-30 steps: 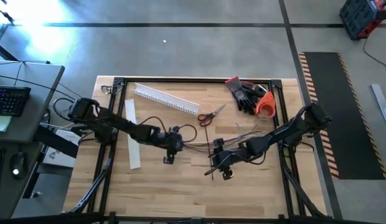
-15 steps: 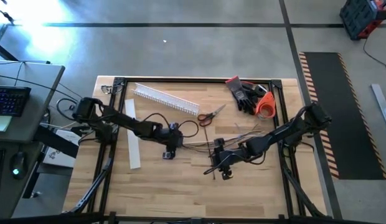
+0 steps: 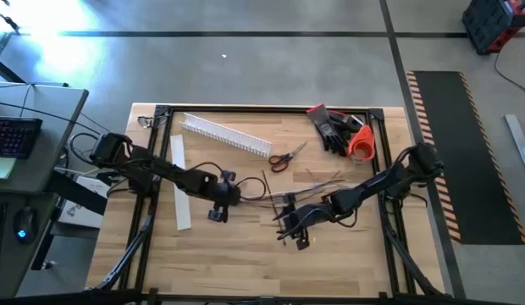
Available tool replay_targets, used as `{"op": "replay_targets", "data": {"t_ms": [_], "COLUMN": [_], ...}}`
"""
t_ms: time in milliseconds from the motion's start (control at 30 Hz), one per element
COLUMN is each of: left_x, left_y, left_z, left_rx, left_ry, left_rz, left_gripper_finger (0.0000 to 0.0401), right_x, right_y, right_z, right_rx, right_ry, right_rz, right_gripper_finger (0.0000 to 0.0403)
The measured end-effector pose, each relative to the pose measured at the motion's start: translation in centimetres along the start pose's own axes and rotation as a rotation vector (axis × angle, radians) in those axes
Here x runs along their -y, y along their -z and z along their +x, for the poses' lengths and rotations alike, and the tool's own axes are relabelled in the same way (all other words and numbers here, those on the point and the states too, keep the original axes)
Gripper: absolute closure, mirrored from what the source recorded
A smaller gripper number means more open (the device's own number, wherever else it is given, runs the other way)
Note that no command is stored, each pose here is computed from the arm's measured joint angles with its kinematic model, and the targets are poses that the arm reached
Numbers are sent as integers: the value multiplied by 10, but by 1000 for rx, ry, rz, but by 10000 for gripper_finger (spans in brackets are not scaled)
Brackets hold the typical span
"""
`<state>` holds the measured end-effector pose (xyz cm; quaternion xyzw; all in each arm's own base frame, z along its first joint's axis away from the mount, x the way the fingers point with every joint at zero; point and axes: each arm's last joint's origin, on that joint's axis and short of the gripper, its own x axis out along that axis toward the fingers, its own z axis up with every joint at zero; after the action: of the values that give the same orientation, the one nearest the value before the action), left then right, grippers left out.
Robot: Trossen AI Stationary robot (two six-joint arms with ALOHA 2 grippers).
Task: Ziptie cables
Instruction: Wrap the black zip tie on the cables
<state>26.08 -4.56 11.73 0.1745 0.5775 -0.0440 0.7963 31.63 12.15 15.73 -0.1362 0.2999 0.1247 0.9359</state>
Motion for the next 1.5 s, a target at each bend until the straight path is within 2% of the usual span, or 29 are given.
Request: {"op": "replay_targets", "data": {"t_ms": [133, 333, 500, 700, 800, 1000, 1300, 1500], "left_x": [0, -6, -12, -17, -17, -18, -15, -15], "left_y": [2, 7, 4, -12, -20, -30, -42, -46], "left_z": [-3, -23, -48, -63, -59, -40, 2, 29], "left_rx": [-5, 23, 129, 364, 491, 643, 708, 698], "left_ry": [-24, 9, -1, -5, 15, -20, 20, 29], "left_rz": [-15, -105, -179, -300, -337, -410, -416, -464], "left_gripper_finger": [361, 289, 255, 251, 255, 260, 261, 261], "right_x": [0, -1, -2, -3, -6, -14, -12, -3], "right_y": [1, 5, 13, 23, 31, 28, 22, 24], "right_z": [1, 1, 0, 8, 18, 38, 50, 52], "right_rx": [-4, -45, -128, -175, -212, -179, -176, -163], "right_ry": [1, -24, -40, -72, -80, -58, -45, -84], "right_rz": [-52, -169, -322, -417, -472, -567, -684, -656], "right_gripper_finger": [226, 216, 197, 190, 190, 190, 192, 239]}}
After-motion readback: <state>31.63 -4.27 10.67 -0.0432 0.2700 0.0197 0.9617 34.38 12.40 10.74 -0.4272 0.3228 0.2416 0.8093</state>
